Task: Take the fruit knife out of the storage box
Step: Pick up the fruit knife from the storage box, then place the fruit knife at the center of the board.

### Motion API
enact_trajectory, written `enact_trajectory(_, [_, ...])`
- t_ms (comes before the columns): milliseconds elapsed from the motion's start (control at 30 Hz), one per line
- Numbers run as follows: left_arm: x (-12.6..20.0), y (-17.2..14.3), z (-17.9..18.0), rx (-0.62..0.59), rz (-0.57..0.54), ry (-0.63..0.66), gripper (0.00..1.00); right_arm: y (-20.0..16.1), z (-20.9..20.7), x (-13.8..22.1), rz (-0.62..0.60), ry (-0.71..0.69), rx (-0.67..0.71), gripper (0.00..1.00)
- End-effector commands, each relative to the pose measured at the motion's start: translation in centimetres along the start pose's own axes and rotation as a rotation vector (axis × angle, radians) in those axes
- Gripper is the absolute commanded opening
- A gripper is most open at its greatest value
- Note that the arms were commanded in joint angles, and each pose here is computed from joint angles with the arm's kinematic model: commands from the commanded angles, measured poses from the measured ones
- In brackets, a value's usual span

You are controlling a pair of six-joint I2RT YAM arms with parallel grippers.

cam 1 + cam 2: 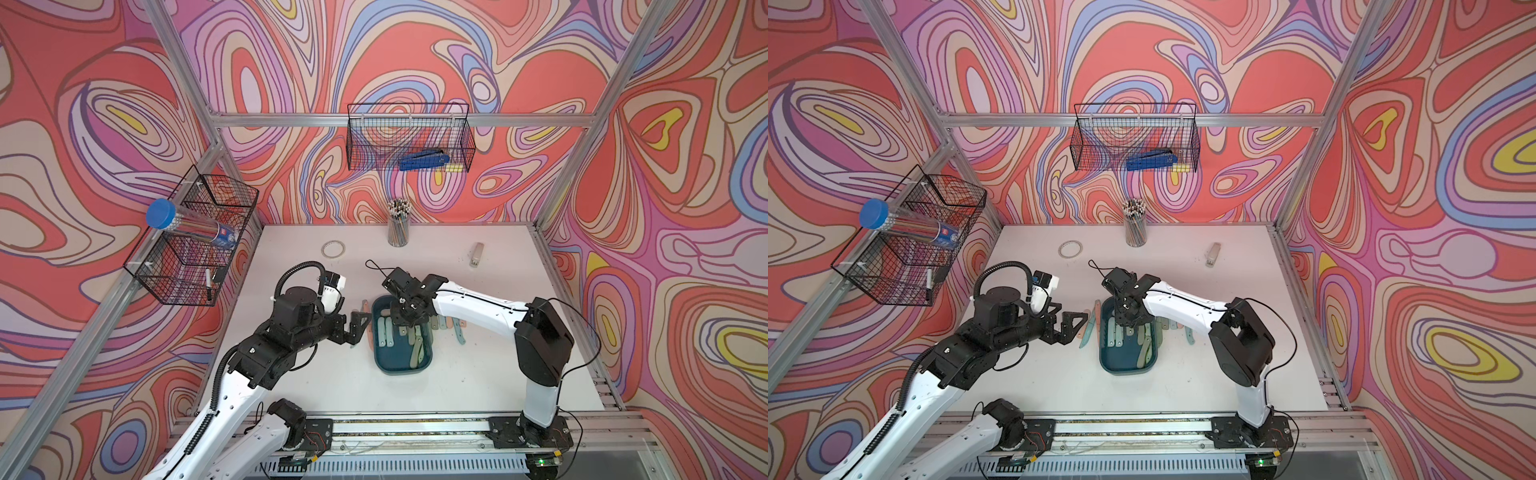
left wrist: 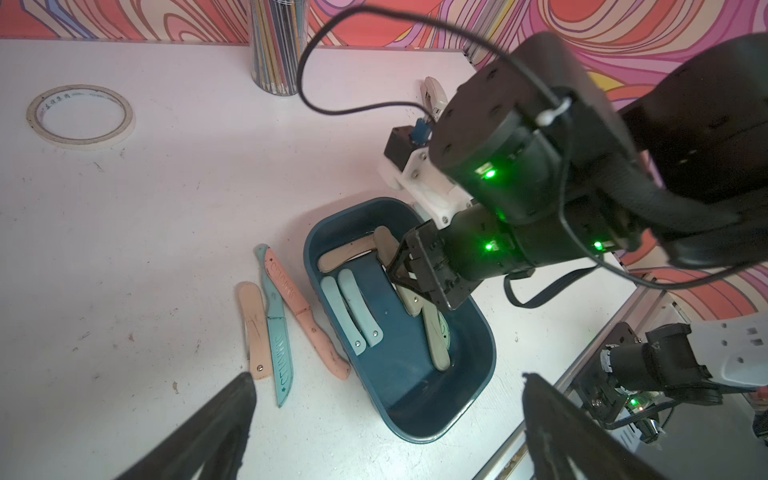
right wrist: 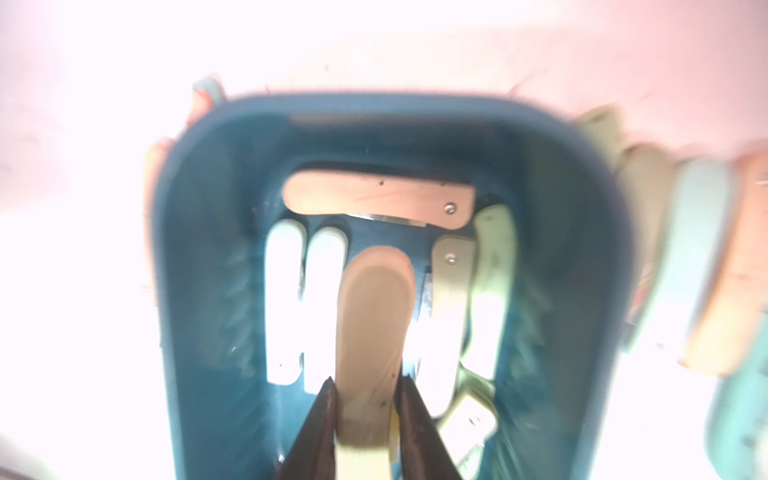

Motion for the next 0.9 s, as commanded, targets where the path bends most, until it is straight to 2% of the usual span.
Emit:
enact_trajectory(0, [-0.2, 0.0, -0.3, -0.017, 0.000, -0.019, 1.00, 1.2, -2.0, 2.7, -0.049, -0.022, -0.020, 0.19])
enact_trajectory(200, [-0.8, -0.3, -0.7, -0.016, 0.028, -0.057, 1.00, 2.4, -8.4, 5.6, -0.096, -0.054, -0.095, 0.19])
enact_trajectory(400, [-1.3, -0.4, -1.1, -0.018, 0.054, -0.084, 1.00, 2.2, -15.8, 5.9, -0.072, -0.121, -0.165, 0.19])
enact_trajectory(667, [-1.3, -0.5, -0.9, -0.017, 0.048, -0.073, 1.00, 0.9, -22.6, 1.8, 0.046, -0.148, -0.241, 0.19])
enact_trajectory(867, [-1.3, -0.4, -0.9, -0.016, 0.050, -0.072, 1.00, 0.9, -23.9, -1.6, 0.132, -0.156, -0.244, 0.18])
Point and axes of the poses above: each gripper's point midway between its finger pads, its own x axis back along the fingers, its own z axis along the line the jaws close on, y = z × x, the point moved 4 cm from there along x, back along the fingers, and after that the axes turned 3 degrees about -x, right-handed, at the moved point
